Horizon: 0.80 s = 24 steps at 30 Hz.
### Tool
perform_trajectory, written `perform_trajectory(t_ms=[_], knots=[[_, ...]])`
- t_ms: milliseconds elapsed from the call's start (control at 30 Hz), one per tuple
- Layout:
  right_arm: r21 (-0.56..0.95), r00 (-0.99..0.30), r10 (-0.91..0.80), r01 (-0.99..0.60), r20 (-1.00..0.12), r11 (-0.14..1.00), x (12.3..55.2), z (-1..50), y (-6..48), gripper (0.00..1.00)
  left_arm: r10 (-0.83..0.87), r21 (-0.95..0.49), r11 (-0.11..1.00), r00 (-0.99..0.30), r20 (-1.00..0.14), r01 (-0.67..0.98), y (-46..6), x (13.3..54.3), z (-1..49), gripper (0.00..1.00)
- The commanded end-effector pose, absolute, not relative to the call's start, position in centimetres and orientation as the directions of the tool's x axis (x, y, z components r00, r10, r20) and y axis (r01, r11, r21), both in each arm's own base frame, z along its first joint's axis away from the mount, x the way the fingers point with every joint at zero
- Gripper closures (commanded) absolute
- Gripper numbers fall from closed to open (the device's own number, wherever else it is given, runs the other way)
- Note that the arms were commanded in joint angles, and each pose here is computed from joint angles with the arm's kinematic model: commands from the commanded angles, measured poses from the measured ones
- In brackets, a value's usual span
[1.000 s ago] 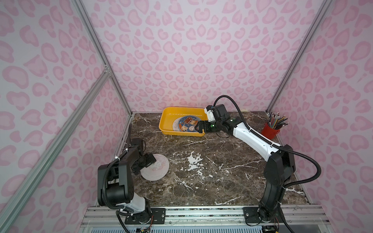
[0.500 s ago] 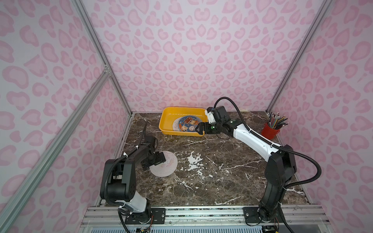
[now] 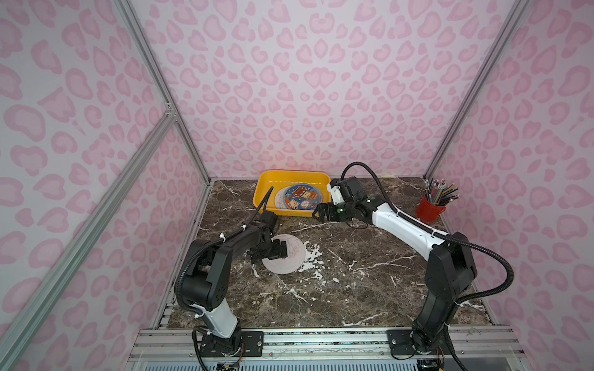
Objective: Put the coasters into the storage box
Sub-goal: Move the coaster to the center of the board.
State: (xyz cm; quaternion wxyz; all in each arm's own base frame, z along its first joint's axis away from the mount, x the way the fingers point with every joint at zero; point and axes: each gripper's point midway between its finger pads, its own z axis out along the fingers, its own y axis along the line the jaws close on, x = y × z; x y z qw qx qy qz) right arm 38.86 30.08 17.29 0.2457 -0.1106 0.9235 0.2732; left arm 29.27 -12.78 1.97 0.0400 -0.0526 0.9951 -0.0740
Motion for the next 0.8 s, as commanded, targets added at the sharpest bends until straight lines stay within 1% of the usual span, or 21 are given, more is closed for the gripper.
perform_trajectory(t_ms=[0,100,233,400,567,767], knots=[[0.468,-0.86,-0.072,-0.343,-0.506,0.814,38.4,16.7,30.4,0.02,-0.078,-0.257,0.964,-0.997,-0.027,-0.069,-15.7,28.5,2.2,0.01],[0.474,-0.876,-0.086,-0.336,-0.474,0.814,37.4,15.3,30.3,0.02,-0.079,-0.248,0.967,-0.995,-0.065,-0.06,-15.4,28.7,3.2,0.01],[0.476,-0.898,-0.114,-0.328,-0.424,0.816,36.0,13.1,30.4,0.02,-0.077,-0.233,0.972,-0.986,-0.148,-0.041,-14.6,29.3,5.0,0.01],[0.474,-0.917,-0.161,-0.331,-0.364,0.816,34.4,10.4,31.9,0.04,-0.104,-0.238,0.97,-0.969,-0.223,-0.049,-13.6,30.7,6.4,0.01],[0.481,-0.929,-0.177,-0.324,-0.325,0.815,33.5,8.6,33.2,0.07,-0.116,-0.224,0.973,-0.965,-0.237,-0.062,-12.6,32.1,5.9,0.01],[0.488,-0.933,-0.18,-0.32,-0.312,0.812,33.2,8.0,33.8,0.08,-0.114,-0.234,0.971,-0.965,-0.237,-0.057,-12.5,33.7,4.6,0.01]])
